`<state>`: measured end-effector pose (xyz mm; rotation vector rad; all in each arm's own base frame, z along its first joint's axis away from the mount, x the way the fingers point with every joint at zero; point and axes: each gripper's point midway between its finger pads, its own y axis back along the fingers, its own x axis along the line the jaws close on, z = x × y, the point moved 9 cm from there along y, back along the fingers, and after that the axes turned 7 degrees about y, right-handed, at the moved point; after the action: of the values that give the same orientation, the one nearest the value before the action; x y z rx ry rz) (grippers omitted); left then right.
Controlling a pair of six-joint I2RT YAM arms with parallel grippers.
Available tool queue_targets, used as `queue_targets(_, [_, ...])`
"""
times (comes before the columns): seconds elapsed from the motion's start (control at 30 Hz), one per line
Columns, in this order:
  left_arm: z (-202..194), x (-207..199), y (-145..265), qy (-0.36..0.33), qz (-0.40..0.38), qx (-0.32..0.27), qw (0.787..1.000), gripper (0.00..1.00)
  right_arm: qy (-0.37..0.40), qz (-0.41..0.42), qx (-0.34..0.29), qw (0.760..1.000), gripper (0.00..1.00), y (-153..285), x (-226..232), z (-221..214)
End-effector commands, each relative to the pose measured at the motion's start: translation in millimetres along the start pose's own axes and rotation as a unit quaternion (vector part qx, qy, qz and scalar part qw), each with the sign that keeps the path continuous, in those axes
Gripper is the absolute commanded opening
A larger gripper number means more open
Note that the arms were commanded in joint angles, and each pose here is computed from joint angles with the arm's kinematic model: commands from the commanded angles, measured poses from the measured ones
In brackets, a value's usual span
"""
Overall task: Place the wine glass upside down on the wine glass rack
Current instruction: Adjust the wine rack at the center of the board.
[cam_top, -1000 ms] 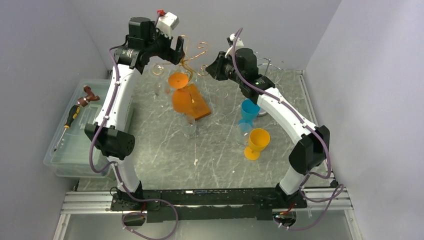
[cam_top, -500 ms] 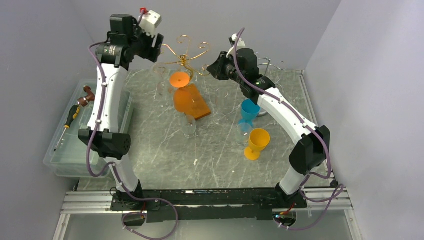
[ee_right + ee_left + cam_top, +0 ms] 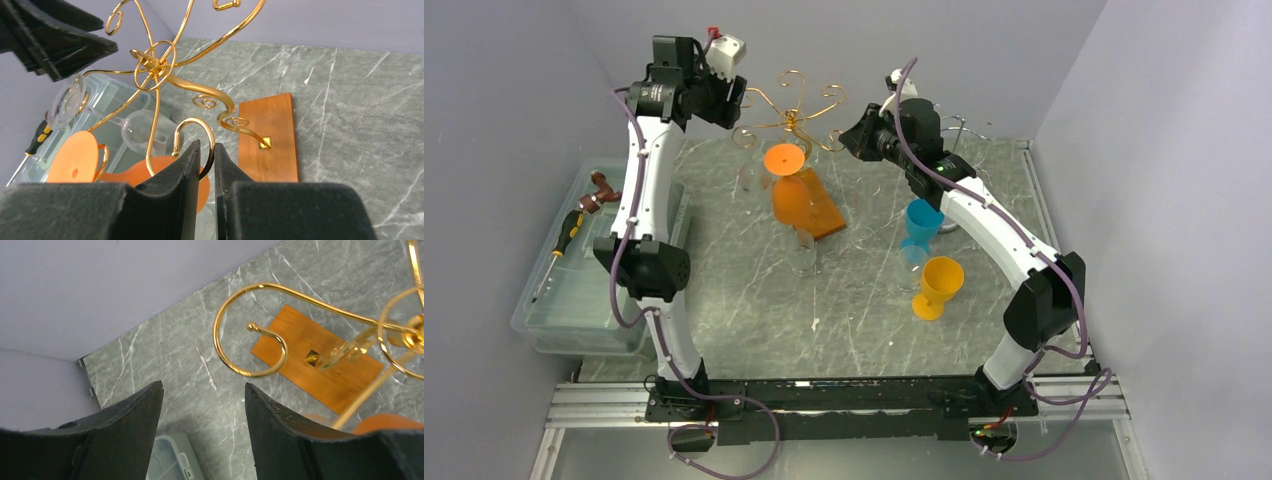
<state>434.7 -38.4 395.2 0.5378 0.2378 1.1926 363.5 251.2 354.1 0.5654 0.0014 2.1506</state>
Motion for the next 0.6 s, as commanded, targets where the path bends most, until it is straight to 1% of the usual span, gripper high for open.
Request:
queue_targets(0.0, [15,3,-15,-0.008,-0.007,-0.036,0.999,0.66,-0.004,0.016,0.026,1.0,0.03,4,2,-14])
queue_targets(0.23, [30,1,-25,-0.014,-0.02,-0.083,0.996,0.66,-0.021,0.038,0.041,0.998,0.02,2,9,-21])
queue_targets(0.57, [40,1,-39,-0.032,-0.015,-0.107,0.994,0.65,-0.026,0.062,0.049,0.997,0.01,8,33,-32])
